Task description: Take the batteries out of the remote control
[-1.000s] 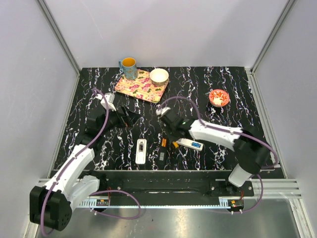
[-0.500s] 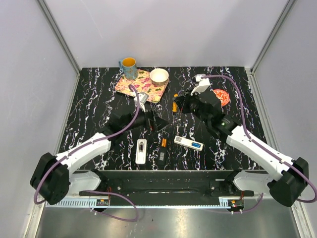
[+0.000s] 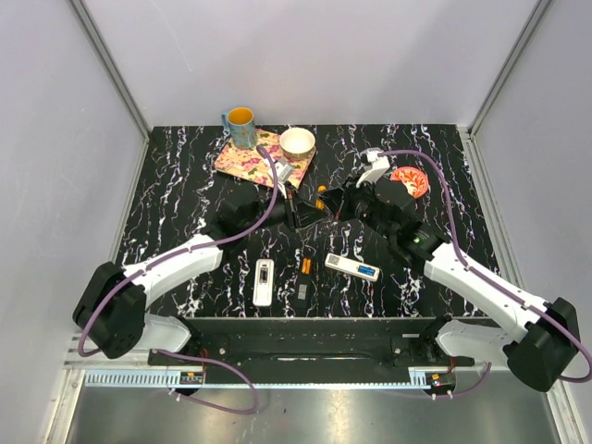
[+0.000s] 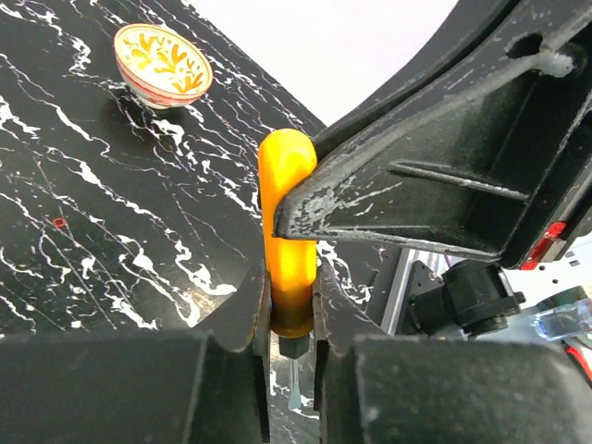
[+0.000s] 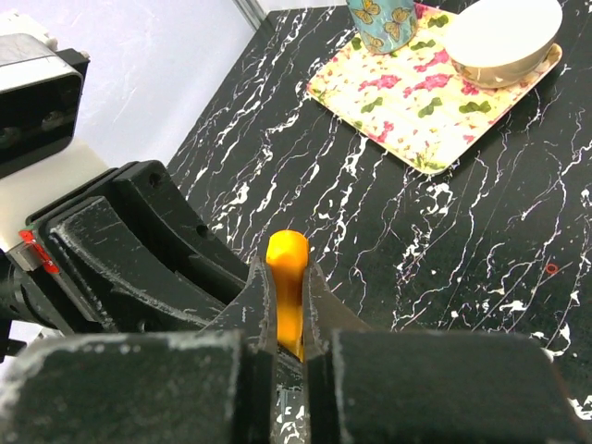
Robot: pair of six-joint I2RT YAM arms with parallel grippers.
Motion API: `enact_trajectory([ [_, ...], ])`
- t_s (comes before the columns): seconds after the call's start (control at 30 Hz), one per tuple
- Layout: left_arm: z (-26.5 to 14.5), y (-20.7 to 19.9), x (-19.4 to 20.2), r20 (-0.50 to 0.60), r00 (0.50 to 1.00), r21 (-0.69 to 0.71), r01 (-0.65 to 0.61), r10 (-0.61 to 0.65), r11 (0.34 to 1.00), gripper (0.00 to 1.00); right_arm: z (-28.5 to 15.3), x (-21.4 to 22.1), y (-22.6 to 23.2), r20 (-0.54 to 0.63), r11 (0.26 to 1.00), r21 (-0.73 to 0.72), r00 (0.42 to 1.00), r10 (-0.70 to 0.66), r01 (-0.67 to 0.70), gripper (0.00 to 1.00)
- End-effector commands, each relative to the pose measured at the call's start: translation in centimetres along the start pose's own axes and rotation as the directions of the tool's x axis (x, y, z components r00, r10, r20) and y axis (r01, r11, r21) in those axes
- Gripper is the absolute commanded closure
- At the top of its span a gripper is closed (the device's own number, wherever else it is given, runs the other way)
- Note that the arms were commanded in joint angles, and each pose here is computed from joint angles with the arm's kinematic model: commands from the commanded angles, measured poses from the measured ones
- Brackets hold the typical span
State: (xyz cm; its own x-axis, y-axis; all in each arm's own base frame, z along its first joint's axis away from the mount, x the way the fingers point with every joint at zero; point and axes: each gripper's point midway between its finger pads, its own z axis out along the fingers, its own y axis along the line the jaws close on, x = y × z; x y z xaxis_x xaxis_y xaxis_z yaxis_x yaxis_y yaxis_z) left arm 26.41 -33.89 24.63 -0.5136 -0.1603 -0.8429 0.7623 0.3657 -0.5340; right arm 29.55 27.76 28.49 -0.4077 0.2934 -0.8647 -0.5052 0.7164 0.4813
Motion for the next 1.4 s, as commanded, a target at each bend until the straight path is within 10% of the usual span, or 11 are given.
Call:
enact_trajectory([
  [0.0, 0.1, -1.4, -2.4, 0.052, 0.996, 0.033, -0.069, 0.068, 0.997, 1.0, -1.1, -3.2, 2.6, 0.099, 0.995, -0.097, 0.995, 0.028, -0.019, 1.0],
  [0.07, -0.3, -0.6, -1.9, 0.037, 0.997, -0.011, -0.07, 0.07, 0.997, 1.0, -1.1, -3.4, 2.7, 0.103, 0.995, -0.1, 0.994, 0.024, -0.014, 1.0],
  [0.23, -2.3, 0.7, -2.6, 0.023, 0.99, -0.153, -0.137, 0.142, 0.979, 1.0, -0.7, -3.7, 3.0, 0.086, 0.994, -0.108, 0.996, -0.02, 0.03, 0.33],
  [0.33, -4.1, 2.2, -2.6, -0.009, 0.985, -0.27, -0.171, 0.175, 0.948, 1.0, -0.4, -3.8, 3.3, 0.063, 0.991, -0.132, 0.998, -0.022, 0.031, 0.23],
  [1.37, -6.0, 0.6, -3.7, 0.057, 0.978, -0.267, -0.18, 0.201, 0.947, 1.0, 3.1, -0.3, 6.8, -0.124, 0.908, -0.39, 0.986, 0.114, -0.154, 0.61],
])
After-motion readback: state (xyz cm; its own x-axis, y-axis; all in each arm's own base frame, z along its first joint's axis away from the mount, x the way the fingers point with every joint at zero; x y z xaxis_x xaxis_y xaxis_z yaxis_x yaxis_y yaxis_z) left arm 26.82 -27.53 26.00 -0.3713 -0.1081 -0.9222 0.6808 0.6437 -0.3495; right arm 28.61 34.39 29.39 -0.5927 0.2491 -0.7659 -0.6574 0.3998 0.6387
